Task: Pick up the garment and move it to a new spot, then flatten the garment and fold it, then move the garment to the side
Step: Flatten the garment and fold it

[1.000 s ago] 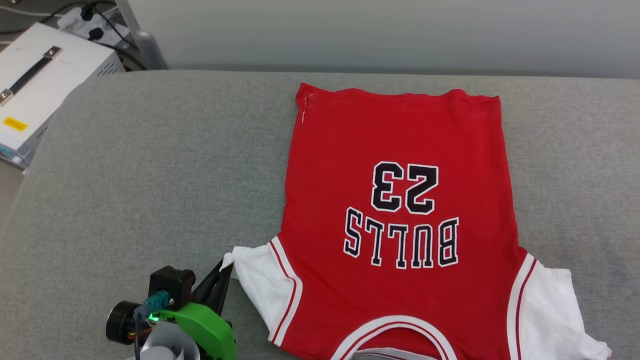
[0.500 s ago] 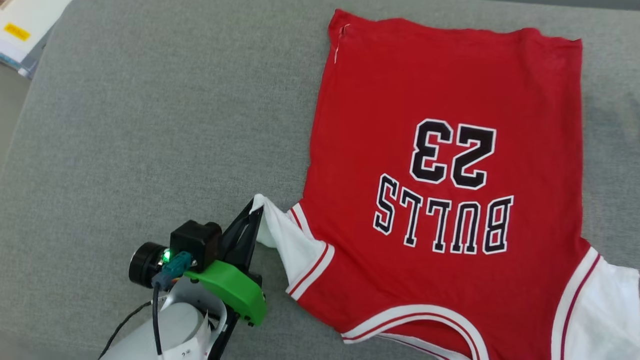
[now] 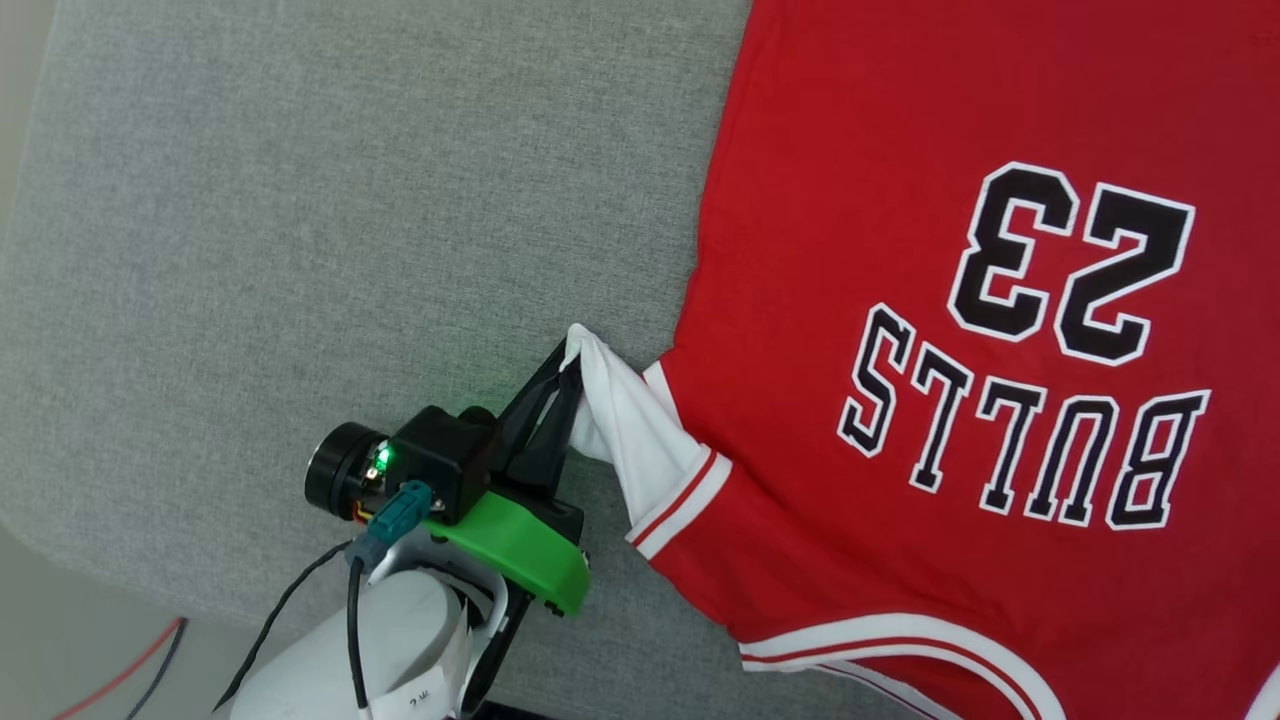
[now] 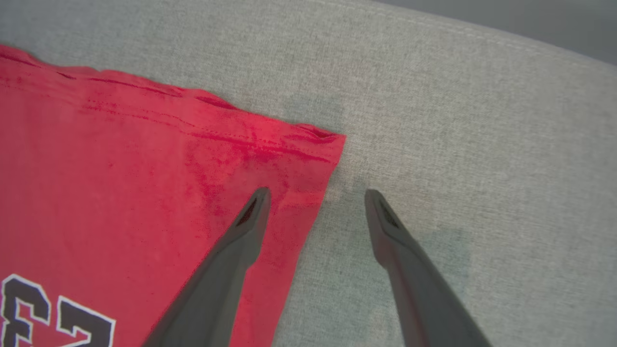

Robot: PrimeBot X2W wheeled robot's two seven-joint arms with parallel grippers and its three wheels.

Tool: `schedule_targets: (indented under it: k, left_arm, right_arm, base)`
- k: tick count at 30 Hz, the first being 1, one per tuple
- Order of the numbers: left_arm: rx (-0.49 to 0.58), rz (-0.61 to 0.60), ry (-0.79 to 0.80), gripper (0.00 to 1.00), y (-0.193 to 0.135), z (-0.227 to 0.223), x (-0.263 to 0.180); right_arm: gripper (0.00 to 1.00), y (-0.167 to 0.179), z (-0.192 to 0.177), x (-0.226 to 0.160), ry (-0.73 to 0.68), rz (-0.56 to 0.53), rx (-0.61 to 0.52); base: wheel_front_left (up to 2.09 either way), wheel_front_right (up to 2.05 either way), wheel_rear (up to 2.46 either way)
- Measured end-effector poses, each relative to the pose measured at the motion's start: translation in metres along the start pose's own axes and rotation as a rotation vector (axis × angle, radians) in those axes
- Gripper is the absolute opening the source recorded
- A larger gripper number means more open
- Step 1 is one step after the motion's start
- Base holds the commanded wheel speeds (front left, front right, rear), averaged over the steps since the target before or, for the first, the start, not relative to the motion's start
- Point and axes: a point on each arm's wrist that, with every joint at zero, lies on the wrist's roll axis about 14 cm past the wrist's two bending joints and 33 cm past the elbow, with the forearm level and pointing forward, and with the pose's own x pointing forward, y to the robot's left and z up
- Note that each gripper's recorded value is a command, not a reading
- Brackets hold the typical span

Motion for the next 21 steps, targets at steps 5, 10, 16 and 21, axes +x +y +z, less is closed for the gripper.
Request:
schedule_targets:
  k: [5,10,16,21]
  left_arm:
    - [0.004,0.025,0.026,0.0,0.007,-0.01,0.0]
    - [0.004,0.031,0.032,0.0,0.009,-0.012,0.0]
    - [0.007,0.025,0.031,0.0,0.007,-0.012,-0.001]
    - [0.017,0.025,0.025,0.0,0.007,-0.009,-0.004]
  right_arm:
    - [1.0,0.009,-0.025,0.037,0.097,0.023,-0.009]
    - [0.78,0.004,-0.033,0.043,0.122,0.006,-0.037]
    - [0.0,0.0,-0.032,0.037,0.108,0.0,-0.031]
    - [0.0,0.005,-0.022,0.025,0.044,0.002,-0.042]
  base:
    - [0.0,0.0,0.0]
    - [0.0,0.0,0.0]
    - [0.0,0.0,0.0]
    - [0.0,0.0,0.0]
